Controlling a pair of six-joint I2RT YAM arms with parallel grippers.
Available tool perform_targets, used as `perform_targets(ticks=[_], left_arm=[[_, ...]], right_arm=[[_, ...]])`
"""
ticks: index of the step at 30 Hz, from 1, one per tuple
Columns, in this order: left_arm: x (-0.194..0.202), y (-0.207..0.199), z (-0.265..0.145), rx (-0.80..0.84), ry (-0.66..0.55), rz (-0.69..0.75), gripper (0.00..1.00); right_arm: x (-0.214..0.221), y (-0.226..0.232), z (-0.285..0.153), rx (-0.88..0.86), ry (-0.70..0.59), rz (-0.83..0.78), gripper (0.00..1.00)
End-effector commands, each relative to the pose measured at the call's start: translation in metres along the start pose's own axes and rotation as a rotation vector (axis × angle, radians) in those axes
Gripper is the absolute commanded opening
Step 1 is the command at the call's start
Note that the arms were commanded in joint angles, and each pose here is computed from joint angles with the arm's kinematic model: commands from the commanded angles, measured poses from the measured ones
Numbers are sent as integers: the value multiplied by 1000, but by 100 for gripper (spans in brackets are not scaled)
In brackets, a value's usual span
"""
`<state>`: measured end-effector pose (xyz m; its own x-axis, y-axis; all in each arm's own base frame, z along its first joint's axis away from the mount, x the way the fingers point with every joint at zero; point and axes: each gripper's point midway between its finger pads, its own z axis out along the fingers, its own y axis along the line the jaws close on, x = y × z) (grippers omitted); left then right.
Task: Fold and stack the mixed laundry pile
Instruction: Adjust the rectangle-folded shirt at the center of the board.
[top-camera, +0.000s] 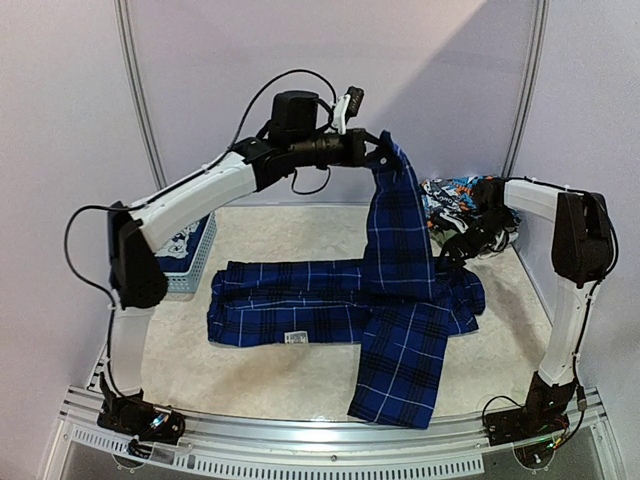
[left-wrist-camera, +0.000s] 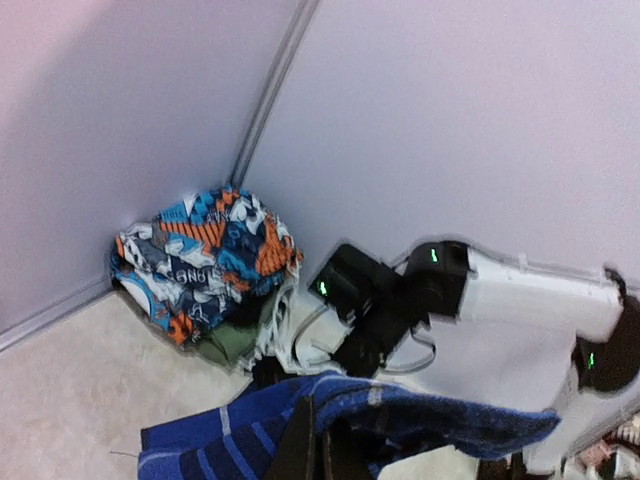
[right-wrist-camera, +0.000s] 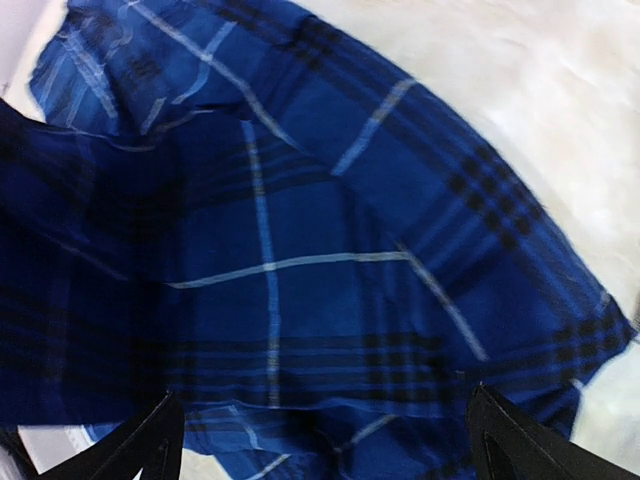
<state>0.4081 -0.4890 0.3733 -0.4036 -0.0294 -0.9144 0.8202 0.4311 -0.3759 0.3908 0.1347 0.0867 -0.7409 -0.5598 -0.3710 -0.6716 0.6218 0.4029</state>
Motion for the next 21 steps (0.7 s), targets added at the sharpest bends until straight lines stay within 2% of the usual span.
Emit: perform_targets(ticks=[1, 2, 4, 5, 7, 15, 18, 21], left_arm=[[-38, 107, 25, -113, -231, -413, 0], [-39, 126, 27, -118, -246, -462, 0], [-20, 172, 14, -228, -202, -588, 0], [6, 192, 7, -301, -144, -636, 0], [34, 205, -16, -400, -86, -635, 0], [98, 192, -97, -616, 104, -580, 0], [114, 178, -103, -572, 159, -629, 0], [139, 166, -101, -505, 191, -765, 0]], right_arm=[[-5, -40, -7, 178, -2, 87, 99], [-5, -48, -11, 205, -9, 121, 99], [-5, -58, -19, 233, -27, 176, 99], [-5, -57, -21, 226, -34, 191, 99], [-6, -48, -24, 192, -45, 176, 99], [-8, -12, -21, 45, -72, 118, 99], [-6, 4, -14, -6, -51, 79, 99], [-4, 20, -2, -45, -21, 29, 99]])
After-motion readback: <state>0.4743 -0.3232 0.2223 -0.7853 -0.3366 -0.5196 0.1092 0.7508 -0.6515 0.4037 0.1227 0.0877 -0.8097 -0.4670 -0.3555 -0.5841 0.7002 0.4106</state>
